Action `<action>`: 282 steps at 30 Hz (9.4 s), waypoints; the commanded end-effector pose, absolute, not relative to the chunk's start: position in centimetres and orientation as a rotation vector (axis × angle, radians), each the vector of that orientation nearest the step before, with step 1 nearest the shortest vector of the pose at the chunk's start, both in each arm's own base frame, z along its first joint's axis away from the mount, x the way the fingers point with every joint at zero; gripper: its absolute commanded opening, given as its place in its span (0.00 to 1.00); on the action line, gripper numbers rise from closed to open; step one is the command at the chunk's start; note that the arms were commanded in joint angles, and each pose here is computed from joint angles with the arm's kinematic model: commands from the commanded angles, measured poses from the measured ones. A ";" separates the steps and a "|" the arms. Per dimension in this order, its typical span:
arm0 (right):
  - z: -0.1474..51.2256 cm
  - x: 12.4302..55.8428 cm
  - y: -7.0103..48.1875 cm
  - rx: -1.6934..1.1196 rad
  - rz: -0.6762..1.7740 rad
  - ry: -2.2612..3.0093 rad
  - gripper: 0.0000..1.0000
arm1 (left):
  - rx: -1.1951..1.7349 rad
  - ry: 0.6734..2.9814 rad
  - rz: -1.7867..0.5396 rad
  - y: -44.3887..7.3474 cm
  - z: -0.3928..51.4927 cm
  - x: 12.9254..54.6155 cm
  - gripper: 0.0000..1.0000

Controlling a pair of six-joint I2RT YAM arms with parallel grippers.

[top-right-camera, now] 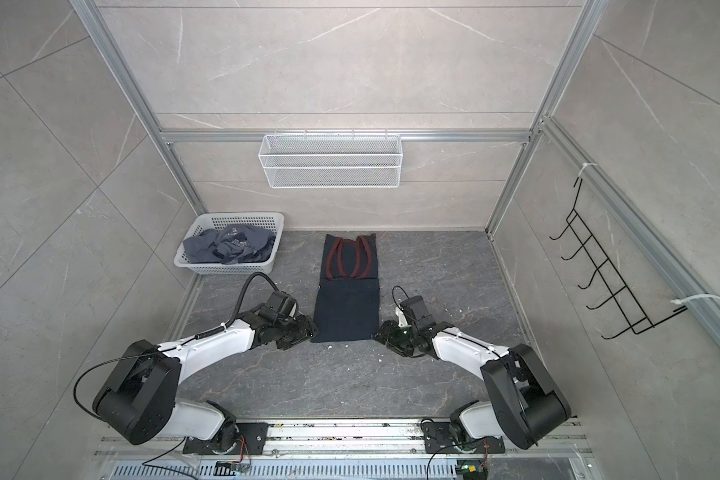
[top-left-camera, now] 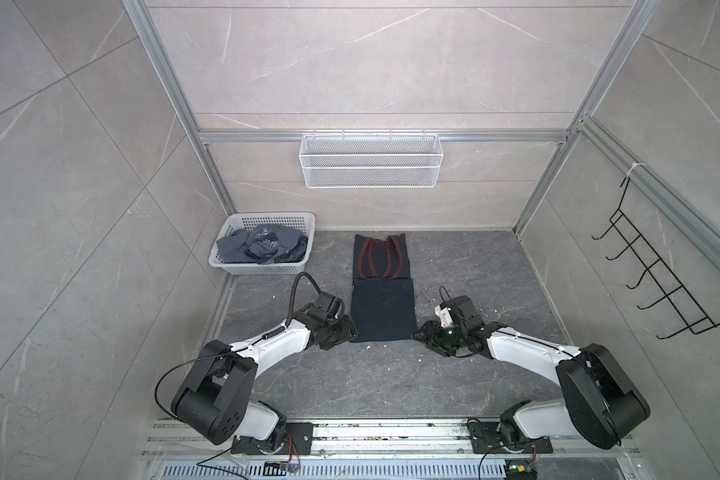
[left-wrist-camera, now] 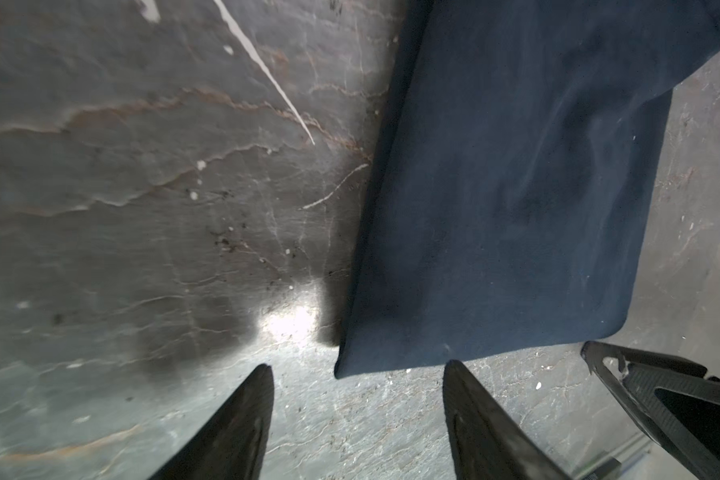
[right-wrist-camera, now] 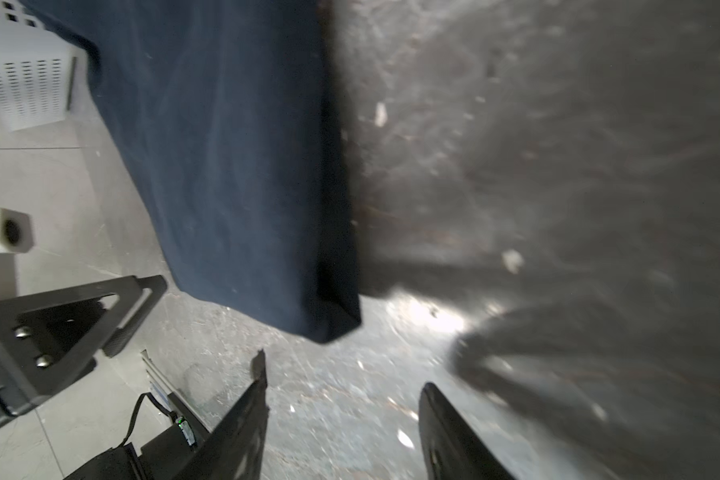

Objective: Fold and stack the tank tops

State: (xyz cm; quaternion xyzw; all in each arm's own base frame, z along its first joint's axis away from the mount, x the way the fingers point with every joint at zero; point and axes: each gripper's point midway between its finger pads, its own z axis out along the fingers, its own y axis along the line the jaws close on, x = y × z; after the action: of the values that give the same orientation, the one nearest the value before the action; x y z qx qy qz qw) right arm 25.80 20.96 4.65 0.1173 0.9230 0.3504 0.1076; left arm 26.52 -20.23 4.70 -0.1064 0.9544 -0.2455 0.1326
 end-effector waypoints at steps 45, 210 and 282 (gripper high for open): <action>2.1 22.5 20.0 0.400 0.857 2.771 0.00 | -0.359 2.808 -0.708 -21.5 4.2 23.8 0.00; 5.1 47.8 -2.4 0.246 -0.398 2.807 0.82 | -0.363 2.286 -0.324 -8.9 19.6 35.7 0.77; 15.5 25.3 10.5 0.413 0.744 2.553 0.97 | -0.303 1.718 -0.335 0.3 52.8 47.7 0.00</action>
State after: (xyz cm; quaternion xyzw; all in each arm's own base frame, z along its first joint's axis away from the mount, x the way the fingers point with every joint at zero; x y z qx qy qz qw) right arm 26.07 10.56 16.01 0.1432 0.9230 0.2711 0.2327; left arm 51.55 4.03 43.60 -0.2006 0.8121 -0.0829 0.5416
